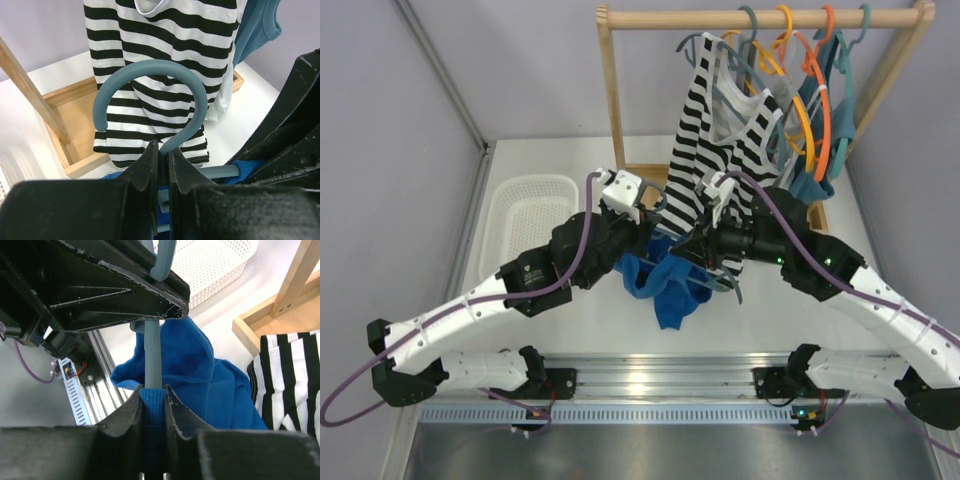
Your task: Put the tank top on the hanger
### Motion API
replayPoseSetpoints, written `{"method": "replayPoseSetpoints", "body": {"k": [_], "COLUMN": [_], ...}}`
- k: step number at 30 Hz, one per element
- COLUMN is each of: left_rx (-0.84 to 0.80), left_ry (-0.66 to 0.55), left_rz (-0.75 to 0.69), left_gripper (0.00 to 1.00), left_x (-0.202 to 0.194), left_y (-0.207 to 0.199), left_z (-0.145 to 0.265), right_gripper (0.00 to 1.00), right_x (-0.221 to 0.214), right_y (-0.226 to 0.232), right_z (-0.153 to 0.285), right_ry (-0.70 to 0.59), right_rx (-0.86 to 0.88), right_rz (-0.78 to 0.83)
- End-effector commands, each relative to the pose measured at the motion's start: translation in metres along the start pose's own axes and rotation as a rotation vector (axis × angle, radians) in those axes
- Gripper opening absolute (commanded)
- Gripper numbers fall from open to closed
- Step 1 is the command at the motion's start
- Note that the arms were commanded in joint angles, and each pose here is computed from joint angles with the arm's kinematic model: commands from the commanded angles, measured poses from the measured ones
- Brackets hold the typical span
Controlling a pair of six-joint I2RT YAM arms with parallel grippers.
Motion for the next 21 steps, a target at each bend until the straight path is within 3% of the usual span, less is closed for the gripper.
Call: {"method": "replayPoseSetpoints", "body": {"k": [1,4,5,6,10,13,20,21], "left_rx": [-0.004,0.017,0.028,0.034,0.045,0.051,0.077,0.091], "left_ry": [-0.137,-0.129,-0.133,-0.133,-0.158,-0.183,-0.235,-0.237], "left_rz": [0.068,0.067,0.073,0.073,0.076,0.078,0.090,0.090], "left_gripper": [0.00,0.00,0.05,0.19,0.42,0.48,0.49,0.49], "left_x": [0.048,0.052,0.056,0.058,0.069,0.081,0.101,0.101], "left_y": [0.001,0.004,0.006,0.006,0.011,0.015,0.027,0.030], "left_z": [0.005,0.005,0.005,0.005,0.011,0.017,0.032,0.033], "right_gripper": [0.01,0.00,0.00,0.00,0.00,0.00,0.00,0.00], "right_x": [0.019,0.026,0.030,0.036,0.047,0.054,0.076,0.095], "right_y": [0.002,0.002,0.001,0.003,0.001,0.001,-0.007,-0.006], "right_z": [0.007,0.012,0.015,0.019,0.028,0.033,0.039,0.049], "right_ry": [-0.091,-0.128,-0.152,-0.173,-0.212,-0.228,-0.246,-0.288], "right_rx": [-0.009,-0.026,-0.036,-0.040,-0.085,-0.102,-0.216,-0.253], "right_rz": [-0.001,-0.009,-0.007,-0.006,-0.008,-0.005,-0.010,-0.011]}}
Point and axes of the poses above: each gripper's point midway between its finger pads, its own z axis back along the fingers, its own y axis along the line the jaws close on, x = y × z, the point moved 3 cm from there along z, back along the fingers, and after that the axes turned 11 degrees about -z, right-handed, at the moved point
